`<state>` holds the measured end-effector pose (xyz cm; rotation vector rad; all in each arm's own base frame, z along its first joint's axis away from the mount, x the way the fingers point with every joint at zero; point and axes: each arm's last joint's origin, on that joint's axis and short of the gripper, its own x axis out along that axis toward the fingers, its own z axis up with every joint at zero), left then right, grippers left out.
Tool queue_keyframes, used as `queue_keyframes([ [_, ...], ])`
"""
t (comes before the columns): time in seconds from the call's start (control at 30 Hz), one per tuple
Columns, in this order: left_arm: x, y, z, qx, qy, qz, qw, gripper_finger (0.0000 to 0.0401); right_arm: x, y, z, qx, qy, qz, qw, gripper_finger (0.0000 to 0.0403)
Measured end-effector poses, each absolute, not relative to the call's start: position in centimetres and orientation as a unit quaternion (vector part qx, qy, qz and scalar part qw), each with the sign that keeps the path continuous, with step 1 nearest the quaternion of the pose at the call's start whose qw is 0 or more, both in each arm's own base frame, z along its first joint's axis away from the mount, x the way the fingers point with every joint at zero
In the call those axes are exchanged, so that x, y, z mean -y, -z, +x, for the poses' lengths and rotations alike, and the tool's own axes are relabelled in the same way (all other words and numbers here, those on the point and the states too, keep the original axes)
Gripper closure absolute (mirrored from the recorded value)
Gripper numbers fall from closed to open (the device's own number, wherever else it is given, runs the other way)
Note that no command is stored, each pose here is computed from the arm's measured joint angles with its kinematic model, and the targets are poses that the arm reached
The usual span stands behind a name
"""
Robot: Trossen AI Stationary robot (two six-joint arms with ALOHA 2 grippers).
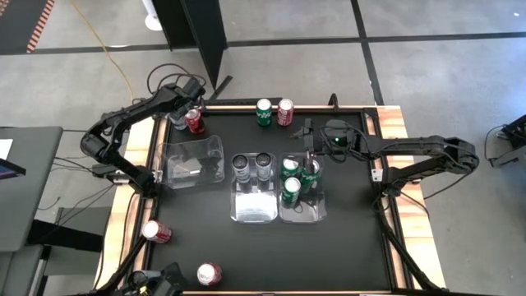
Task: Sort soda cans
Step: Put the top white and blue soda can into the center transparent bin
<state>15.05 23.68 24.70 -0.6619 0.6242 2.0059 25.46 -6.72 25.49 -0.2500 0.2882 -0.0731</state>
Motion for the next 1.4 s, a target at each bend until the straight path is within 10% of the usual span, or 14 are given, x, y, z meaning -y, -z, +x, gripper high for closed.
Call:
queue_keyframes([
  [1.4, -23.2, -24.27, 15.32, -0.249, -0.809, -0.282, 0.452, 0.0138, 6.72, -25.58, 25.48, -0.139, 0.038, -0.121, 0.982, 0.0072],
])
